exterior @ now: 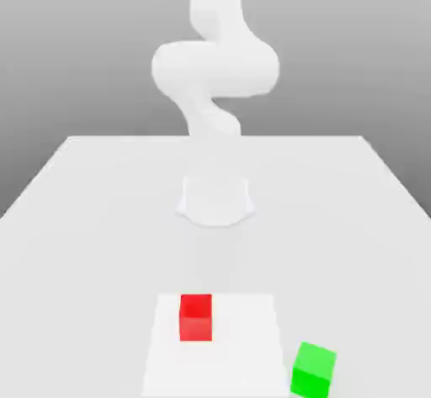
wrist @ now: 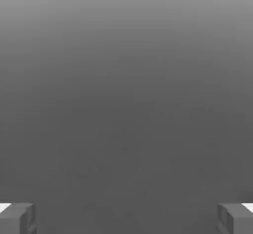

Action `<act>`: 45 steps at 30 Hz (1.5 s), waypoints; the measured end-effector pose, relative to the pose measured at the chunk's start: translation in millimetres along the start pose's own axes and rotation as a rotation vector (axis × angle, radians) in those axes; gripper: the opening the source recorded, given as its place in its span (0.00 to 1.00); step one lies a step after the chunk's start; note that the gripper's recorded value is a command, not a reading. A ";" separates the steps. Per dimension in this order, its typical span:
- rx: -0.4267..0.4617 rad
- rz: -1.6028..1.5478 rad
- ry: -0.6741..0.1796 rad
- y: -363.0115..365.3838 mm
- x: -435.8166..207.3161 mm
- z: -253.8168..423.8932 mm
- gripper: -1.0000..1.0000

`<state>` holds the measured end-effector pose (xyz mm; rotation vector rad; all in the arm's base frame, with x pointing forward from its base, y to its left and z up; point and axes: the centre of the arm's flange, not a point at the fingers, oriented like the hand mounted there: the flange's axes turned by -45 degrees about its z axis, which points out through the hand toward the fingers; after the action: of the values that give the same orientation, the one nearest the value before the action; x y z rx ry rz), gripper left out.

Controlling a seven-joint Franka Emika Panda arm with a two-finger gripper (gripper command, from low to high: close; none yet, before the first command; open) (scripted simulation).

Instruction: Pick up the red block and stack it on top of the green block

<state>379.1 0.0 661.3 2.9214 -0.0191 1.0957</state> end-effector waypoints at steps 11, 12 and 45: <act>-0.041 -0.032 -0.417 16.7 -130.5 246.8 0.50; -0.038 -0.033 -0.454 18.5 -148.0 262.6 0.50; 0.054 -0.088 -0.717 -62.9 -243.9 362.0 0.00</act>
<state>434.6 55.0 227.3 3.1421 0.1266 -0.0010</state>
